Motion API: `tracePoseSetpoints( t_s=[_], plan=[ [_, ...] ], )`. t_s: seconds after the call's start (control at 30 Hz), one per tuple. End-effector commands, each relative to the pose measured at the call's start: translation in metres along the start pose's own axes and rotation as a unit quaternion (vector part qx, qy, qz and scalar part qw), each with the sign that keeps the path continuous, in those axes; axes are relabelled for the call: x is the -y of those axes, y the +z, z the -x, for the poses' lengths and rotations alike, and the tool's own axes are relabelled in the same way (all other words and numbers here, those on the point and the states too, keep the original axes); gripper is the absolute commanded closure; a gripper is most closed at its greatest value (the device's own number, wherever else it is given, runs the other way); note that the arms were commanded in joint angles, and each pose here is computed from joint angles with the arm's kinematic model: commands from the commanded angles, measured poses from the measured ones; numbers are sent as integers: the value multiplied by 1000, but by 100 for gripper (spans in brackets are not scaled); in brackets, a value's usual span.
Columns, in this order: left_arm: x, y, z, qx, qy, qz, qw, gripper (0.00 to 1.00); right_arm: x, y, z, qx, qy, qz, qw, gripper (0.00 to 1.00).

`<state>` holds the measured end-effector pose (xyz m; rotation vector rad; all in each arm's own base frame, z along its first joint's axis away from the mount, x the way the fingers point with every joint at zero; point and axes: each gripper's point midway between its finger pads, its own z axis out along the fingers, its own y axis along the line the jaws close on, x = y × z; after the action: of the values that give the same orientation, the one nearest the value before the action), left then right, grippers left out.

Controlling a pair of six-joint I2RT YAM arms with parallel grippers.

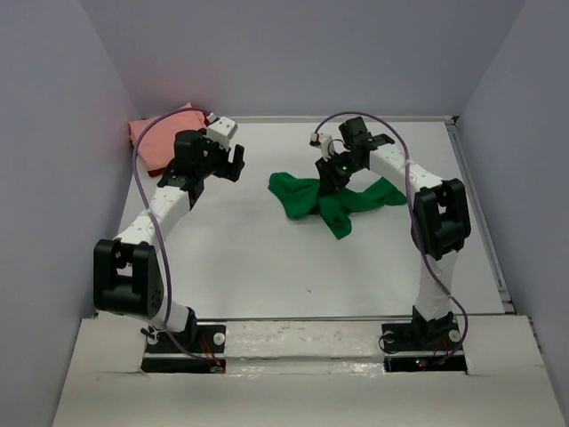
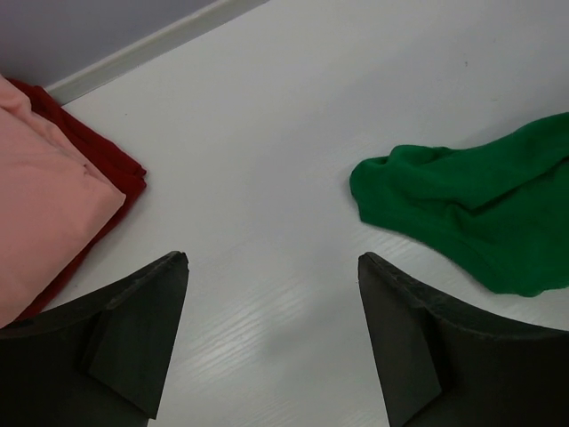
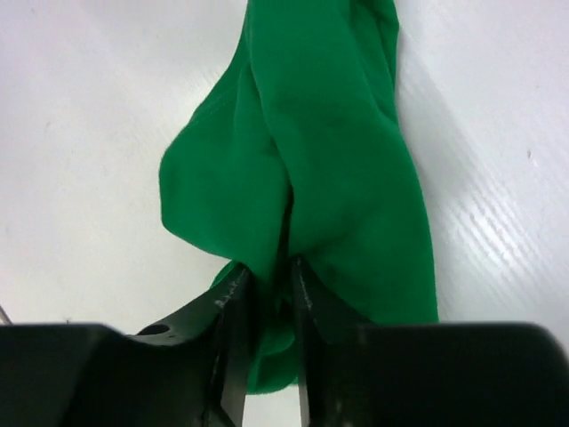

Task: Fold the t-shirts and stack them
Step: Move the tshirt to the center of the board

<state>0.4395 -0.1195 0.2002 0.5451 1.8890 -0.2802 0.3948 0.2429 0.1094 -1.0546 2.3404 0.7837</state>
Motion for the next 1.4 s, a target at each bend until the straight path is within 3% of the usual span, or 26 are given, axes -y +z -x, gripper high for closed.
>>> tracePoseSetpoints(
  t_s=[0.0, 0.07, 0.1, 0.13, 0.47, 0.63, 0.83, 0.97, 1.23, 1.37],
  plan=[
    [-1, -7, 19, 32, 3, -1, 999, 11, 2, 9, 33, 22, -42, -16, 999, 45],
    [0, -7, 21, 33, 3, -3, 999, 9, 2, 7, 36, 25, -45, -21, 998, 23],
    [0, -8, 21, 34, 3, -3, 999, 8, 1, 3, 38, 28, -49, -24, 998, 4],
    [0, -8, 22, 34, 3, -3, 999, 7, 0, -1, 41, 32, -53, -27, 998, 0],
    [-2, -15, 28, 41, 4, 1, 999, 1, -32, -59, 77, 92, -76, -37, 992, 0],
    [-2, -16, 31, 44, 2, -1, 999, 1, -45, -109, 99, 136, -109, -87, 981, 0],
    [-6, -18, 36, 50, -5, 7, 999, 1, -16, -161, 110, 164, -113, -208, 958, 0],
    [-7, -21, 39, 56, -6, 11, 998, 1, 23, -187, 96, 171, -68, -287, 940, 0],
    [-9, -25, 37, 58, -18, 21, 998, 1, 67, -204, 50, 186, 5, -336, 923, 0],
    [-9, -26, 35, 60, -23, 25, 998, 1, 81, -195, 25, 162, 31, -357, 919, 0]
  ],
)
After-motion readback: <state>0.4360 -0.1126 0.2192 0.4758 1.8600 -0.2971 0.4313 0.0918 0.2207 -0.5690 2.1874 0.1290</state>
